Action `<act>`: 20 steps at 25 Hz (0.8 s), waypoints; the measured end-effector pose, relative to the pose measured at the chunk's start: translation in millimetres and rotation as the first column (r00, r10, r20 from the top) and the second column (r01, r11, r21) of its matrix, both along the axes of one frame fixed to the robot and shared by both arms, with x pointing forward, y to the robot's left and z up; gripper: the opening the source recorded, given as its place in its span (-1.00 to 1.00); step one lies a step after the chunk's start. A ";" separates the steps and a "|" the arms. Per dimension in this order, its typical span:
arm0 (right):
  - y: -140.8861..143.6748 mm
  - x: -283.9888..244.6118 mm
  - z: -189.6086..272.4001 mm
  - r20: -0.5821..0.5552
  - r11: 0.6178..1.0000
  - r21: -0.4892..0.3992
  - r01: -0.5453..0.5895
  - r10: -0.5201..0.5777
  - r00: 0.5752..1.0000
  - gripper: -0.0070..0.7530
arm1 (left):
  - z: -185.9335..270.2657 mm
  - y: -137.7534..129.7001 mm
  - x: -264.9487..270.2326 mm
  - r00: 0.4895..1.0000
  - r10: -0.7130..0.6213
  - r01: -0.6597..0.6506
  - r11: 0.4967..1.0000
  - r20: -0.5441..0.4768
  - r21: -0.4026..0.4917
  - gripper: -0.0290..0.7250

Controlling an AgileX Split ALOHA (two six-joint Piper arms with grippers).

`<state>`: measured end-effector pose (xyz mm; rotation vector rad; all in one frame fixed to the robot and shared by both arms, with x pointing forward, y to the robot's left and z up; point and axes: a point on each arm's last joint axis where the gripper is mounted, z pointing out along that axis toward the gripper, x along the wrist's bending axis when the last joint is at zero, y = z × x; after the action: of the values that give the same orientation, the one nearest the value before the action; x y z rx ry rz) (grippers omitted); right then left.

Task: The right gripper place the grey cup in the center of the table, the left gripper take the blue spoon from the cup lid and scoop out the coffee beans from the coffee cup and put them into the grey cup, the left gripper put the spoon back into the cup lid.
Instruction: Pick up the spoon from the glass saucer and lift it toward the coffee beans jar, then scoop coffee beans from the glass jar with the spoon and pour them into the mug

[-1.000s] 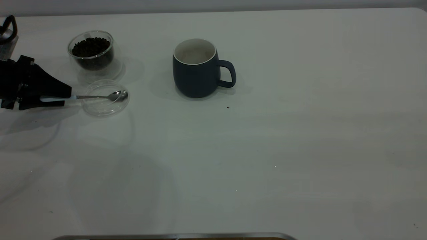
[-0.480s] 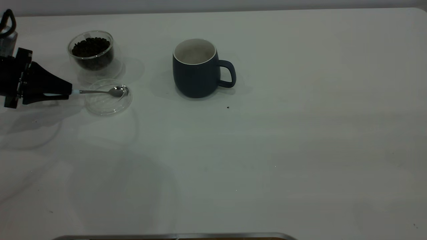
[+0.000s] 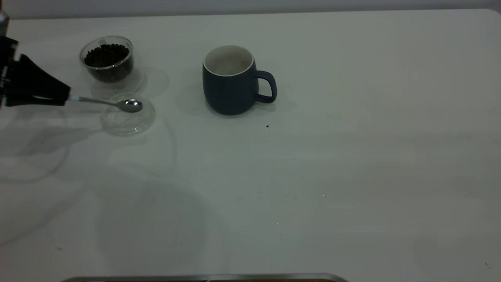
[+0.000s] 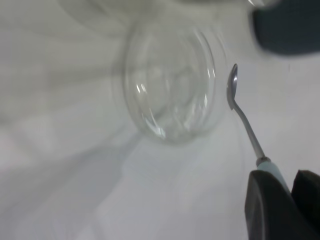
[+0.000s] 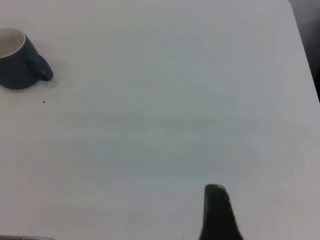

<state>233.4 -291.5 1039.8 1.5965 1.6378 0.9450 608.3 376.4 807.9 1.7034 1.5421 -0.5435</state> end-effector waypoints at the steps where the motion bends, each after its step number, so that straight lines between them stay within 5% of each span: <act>1: 0.0 0.0 0.0 0.000 1.000 0.000 0.000 0.000 1.000 0.41 | 5.9 1.0 -0.3 1.000 -0.009 0.009 1.000 -0.002 0.009 -0.59; 10: 0.0 0.0 0.0 0.000 1.000 0.000 0.000 0.000 1.000 0.41 | 92.9 10.7 27.0 0.989 -0.015 0.025 0.997 0.147 -0.069 -0.59; 15: 0.0 0.0 0.0 0.000 1.000 0.000 0.000 0.000 1.000 0.41 | 120.6 25.3 51.0 0.973 0.022 -0.026 1.000 0.231 0.013 -0.59; 20: 0.0 0.0 0.0 0.000 1.000 0.000 0.000 0.000 1.000 0.41 | 100.6 39.4 56.3 0.973 0.074 -0.096 0.991 0.217 0.091 -0.59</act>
<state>233.4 -291.5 1039.8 1.5965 1.6378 0.9450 664.6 415.8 908.5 1.7015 1.5001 -0.2327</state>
